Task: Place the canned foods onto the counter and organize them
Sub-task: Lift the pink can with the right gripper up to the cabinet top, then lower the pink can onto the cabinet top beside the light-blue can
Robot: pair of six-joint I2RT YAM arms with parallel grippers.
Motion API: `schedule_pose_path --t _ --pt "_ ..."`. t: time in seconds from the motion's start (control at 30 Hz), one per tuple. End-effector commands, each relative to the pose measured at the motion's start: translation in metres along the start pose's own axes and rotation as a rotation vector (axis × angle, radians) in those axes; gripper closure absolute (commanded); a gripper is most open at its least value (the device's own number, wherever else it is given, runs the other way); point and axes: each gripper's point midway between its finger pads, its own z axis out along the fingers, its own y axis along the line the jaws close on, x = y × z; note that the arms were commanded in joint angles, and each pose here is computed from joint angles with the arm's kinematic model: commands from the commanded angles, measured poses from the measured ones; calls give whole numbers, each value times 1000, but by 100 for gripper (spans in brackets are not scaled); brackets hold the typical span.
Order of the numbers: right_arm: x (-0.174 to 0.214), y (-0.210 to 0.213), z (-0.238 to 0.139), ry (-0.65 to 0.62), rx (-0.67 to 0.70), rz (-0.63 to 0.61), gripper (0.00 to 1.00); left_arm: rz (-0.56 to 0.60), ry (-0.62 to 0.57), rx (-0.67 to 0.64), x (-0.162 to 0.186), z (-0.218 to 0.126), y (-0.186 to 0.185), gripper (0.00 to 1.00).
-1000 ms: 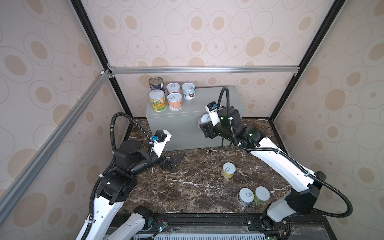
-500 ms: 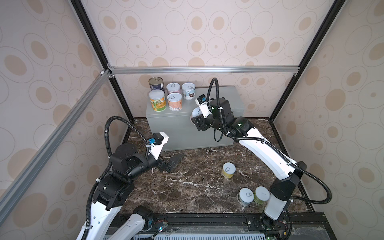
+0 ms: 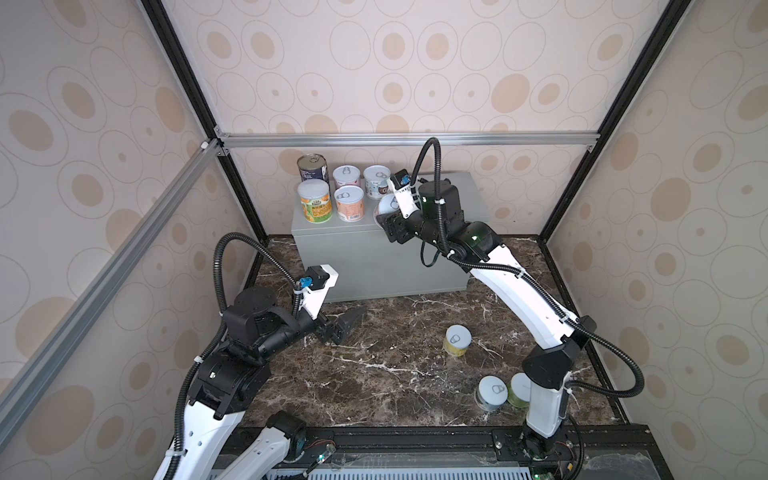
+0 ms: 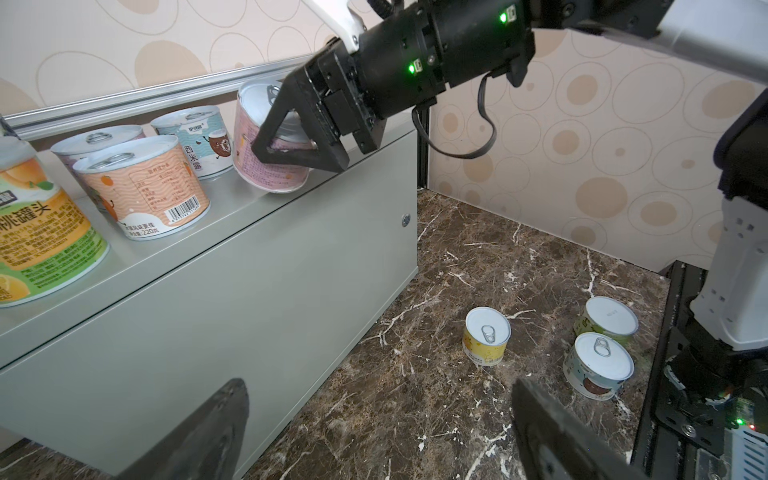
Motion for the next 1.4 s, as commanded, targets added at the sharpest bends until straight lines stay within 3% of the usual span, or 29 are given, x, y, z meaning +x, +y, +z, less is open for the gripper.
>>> schedule_pose_path --t 0.0,0.77,1.37 --pt "-29 -8 -1 -77 4 12 39 42 -21 -14 -6 -4 2 2" --pt "-11 -30 51 -57 36 68 17 64 -2 -54 2 -3 6 2" --pt "8 -31 54 -40 28 73 11 54 25 -51 3 6 10 2"
